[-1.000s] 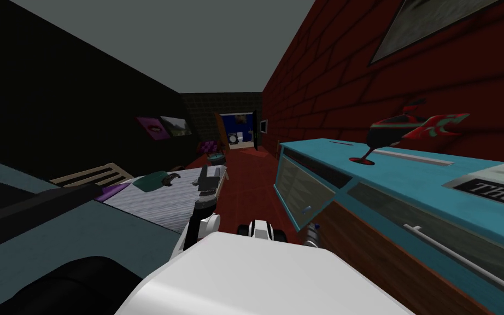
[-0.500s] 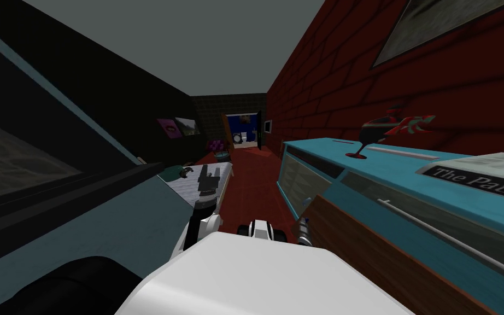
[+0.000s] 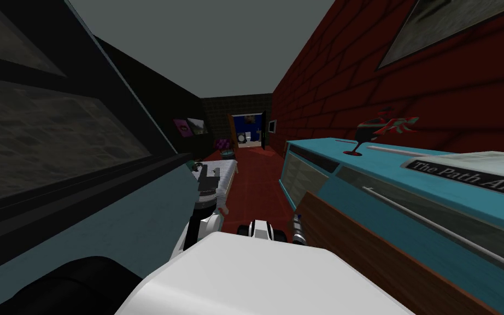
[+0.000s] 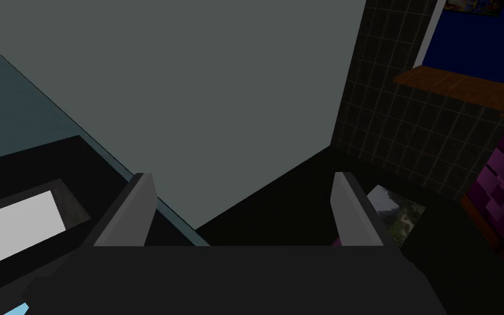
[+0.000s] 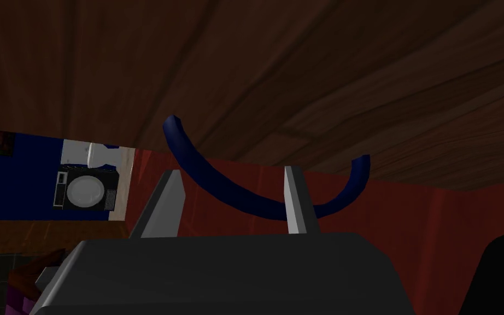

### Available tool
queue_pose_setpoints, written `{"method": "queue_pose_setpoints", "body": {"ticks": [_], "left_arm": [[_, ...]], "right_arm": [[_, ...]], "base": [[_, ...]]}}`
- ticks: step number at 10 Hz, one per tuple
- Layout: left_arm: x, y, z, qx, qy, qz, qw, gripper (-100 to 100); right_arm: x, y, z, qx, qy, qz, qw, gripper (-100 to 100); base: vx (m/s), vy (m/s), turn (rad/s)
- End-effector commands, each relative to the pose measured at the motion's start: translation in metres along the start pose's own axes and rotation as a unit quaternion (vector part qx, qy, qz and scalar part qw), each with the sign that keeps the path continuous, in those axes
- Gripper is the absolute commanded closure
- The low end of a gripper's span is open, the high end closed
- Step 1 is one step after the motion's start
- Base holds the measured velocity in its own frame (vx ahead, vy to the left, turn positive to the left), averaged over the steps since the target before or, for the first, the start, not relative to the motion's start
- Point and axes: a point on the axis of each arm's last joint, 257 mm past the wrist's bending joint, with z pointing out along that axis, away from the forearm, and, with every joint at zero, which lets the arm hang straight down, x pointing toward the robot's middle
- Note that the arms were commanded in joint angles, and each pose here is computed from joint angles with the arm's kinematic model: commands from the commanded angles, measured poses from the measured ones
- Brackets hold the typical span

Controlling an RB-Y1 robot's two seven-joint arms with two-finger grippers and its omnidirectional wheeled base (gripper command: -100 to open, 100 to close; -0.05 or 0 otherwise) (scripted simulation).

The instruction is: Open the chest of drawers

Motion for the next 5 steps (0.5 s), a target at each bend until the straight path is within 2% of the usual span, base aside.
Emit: {"method": "queue_pose_setpoints", "body": {"ticks": [1, 5], "left_arm": [[0.000, 0.000, 0.000, 0.000, 0.000, 0.000, 1.0000, 0], [0.000, 0.000, 0.000, 0.000, 0.000, 0.000, 1.0000, 0]], "right_arm": [[-0.027, -0.010, -0.008, 0.014, -0.030, -0.008, 0.9994, 100], [-0.062, -0.026, -0.019, 0.039, -0.074, -0.024, 0.9962, 100]], "base": [[-0.215, 0.011, 0.111], [-0.204, -0.001, 0.117]]}}
